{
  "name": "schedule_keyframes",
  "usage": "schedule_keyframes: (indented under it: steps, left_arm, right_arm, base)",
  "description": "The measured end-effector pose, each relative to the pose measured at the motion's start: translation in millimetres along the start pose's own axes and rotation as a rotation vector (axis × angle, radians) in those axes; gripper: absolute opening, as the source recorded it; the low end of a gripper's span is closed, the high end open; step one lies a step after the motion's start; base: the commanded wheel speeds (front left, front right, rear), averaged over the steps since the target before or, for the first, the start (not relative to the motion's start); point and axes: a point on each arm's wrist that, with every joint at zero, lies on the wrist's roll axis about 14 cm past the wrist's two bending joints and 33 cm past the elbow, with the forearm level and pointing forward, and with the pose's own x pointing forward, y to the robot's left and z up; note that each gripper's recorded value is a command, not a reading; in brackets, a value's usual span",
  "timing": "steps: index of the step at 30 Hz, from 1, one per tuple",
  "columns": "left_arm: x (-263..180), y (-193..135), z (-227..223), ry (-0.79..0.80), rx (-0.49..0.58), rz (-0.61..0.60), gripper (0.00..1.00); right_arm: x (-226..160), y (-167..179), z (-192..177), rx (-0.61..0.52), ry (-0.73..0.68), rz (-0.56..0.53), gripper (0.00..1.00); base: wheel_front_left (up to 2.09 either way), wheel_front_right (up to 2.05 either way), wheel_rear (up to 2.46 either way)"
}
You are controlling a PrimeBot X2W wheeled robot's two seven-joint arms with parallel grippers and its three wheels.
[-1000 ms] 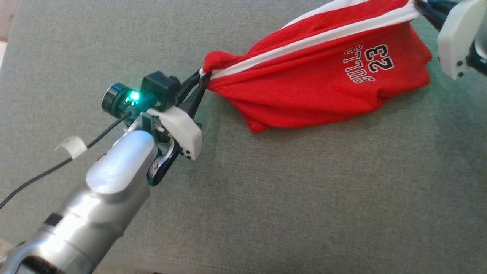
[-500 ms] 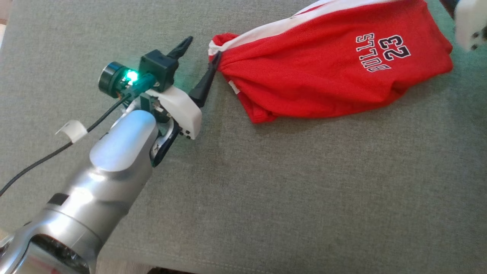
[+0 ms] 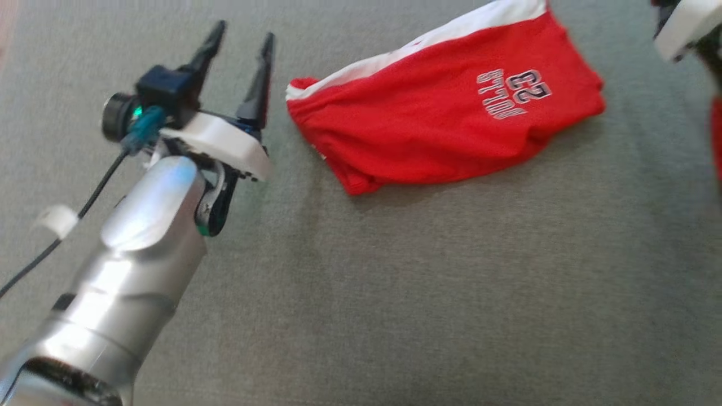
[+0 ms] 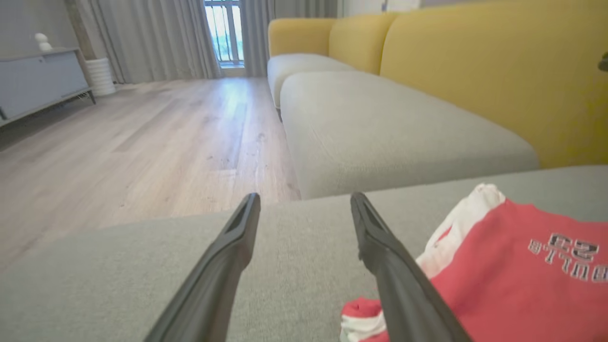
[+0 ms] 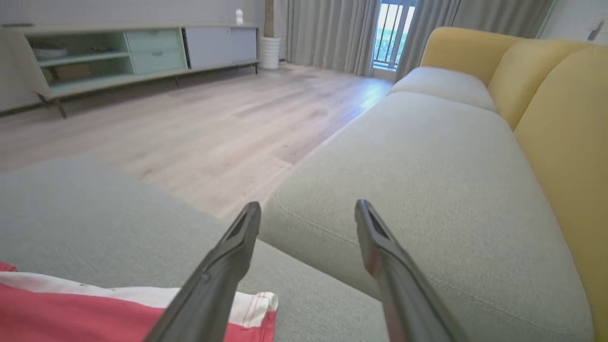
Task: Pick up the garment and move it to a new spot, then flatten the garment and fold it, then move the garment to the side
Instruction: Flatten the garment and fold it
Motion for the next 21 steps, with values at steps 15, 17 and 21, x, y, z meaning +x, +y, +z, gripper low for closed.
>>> schedule_keyframes:
  steps: [15,17,21]
  left_arm:
    - [-70.3,-28.2,65.7,-0.312,-0.164,0.054,1.0]
    - [-77.6,-38.9,60.9,-0.308,-0.159,0.032,1.0]
    - [-87.6,-52.5,51.6,-0.296,-0.16,0.007,1.0]
  right_arm:
    - [-113.5,4.7,21.0,0.235,-0.268,-0.207,1.0]
    - [-130.1,13.9,0.3,0.269,-0.25,-0.238,1.0]
    - [-156.9,35.1,-30.6,0.342,-0.232,-0.294,1.0]
  base:
    - [0.0,0.0,0.0]
    - [0.0,0.0,0.0]
    - [0.0,0.0,0.0]
